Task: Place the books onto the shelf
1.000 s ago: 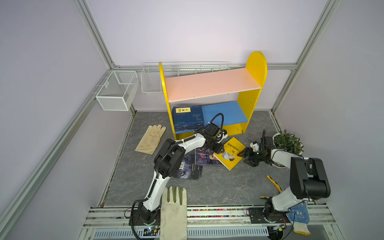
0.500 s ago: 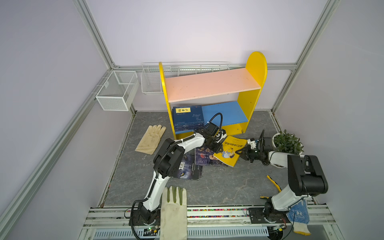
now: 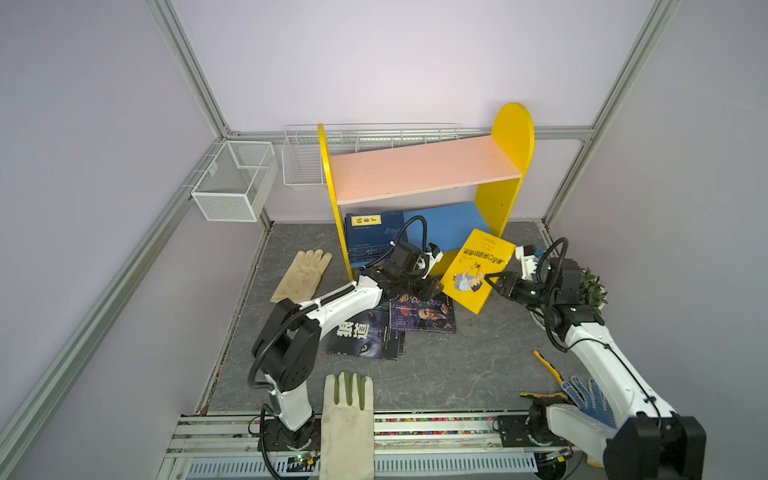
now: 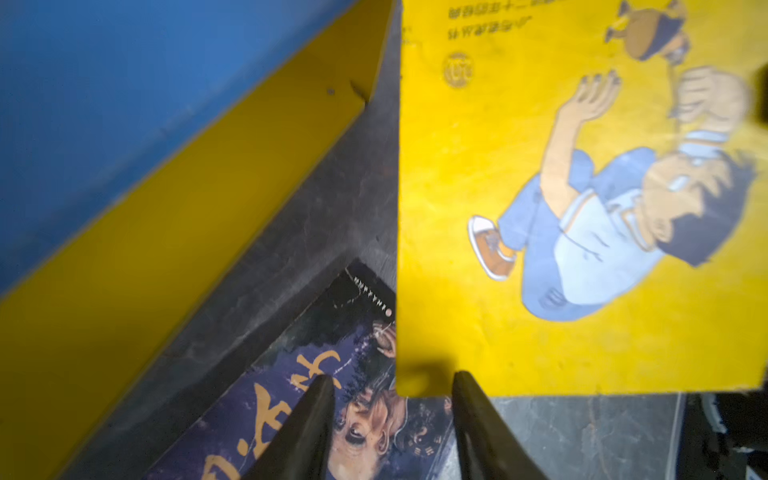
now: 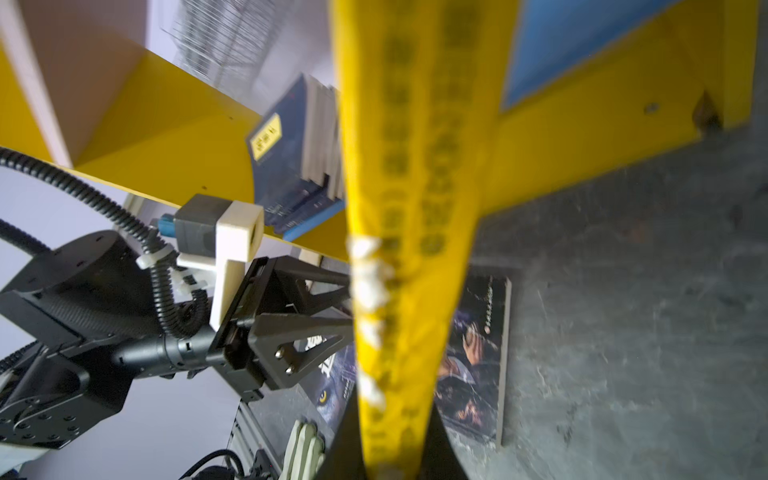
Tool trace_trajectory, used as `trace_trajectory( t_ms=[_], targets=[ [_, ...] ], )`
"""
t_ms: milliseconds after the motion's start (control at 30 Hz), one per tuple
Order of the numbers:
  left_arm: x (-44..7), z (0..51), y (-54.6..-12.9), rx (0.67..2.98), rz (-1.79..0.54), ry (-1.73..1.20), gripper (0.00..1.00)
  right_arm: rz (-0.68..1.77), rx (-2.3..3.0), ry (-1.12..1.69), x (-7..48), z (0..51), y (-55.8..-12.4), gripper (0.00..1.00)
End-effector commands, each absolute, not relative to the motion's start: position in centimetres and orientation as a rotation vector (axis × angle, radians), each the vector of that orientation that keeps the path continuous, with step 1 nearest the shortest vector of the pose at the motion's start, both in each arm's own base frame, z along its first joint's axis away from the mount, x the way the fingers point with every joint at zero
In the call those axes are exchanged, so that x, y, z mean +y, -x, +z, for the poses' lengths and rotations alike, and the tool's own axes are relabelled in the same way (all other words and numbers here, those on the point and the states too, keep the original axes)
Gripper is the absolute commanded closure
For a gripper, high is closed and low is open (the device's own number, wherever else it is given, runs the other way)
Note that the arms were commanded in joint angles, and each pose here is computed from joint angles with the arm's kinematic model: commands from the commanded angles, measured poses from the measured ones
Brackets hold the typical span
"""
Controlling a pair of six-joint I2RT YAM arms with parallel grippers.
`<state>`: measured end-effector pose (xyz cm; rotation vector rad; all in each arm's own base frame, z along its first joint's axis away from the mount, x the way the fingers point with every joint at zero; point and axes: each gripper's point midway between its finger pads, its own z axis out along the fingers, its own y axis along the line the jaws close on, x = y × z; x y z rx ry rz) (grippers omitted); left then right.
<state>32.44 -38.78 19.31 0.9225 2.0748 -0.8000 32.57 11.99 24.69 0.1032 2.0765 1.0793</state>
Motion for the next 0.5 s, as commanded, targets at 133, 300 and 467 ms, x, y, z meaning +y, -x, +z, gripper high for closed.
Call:
trace_trajectory(
  t_ms=[133,300,467],
  targets=[
    [-32.8,24.7,-34.3,1.944,-0.674,-0.469,0.53,1.104,1.787,-0.122,13.1,31.5,-37.1,0.93],
    [-22.2,24.0,-36.2,1.923,-0.352,0.123,0.53,1.112,1.683,-0.211,14.5,31.8,-40.7,0.93],
    [-17.0,25.0,-34.6,1.875,-0.219,0.303,0.53,1.073,1.608,-0.280,15.5,31.6,-43.3,0.93]
  ],
)
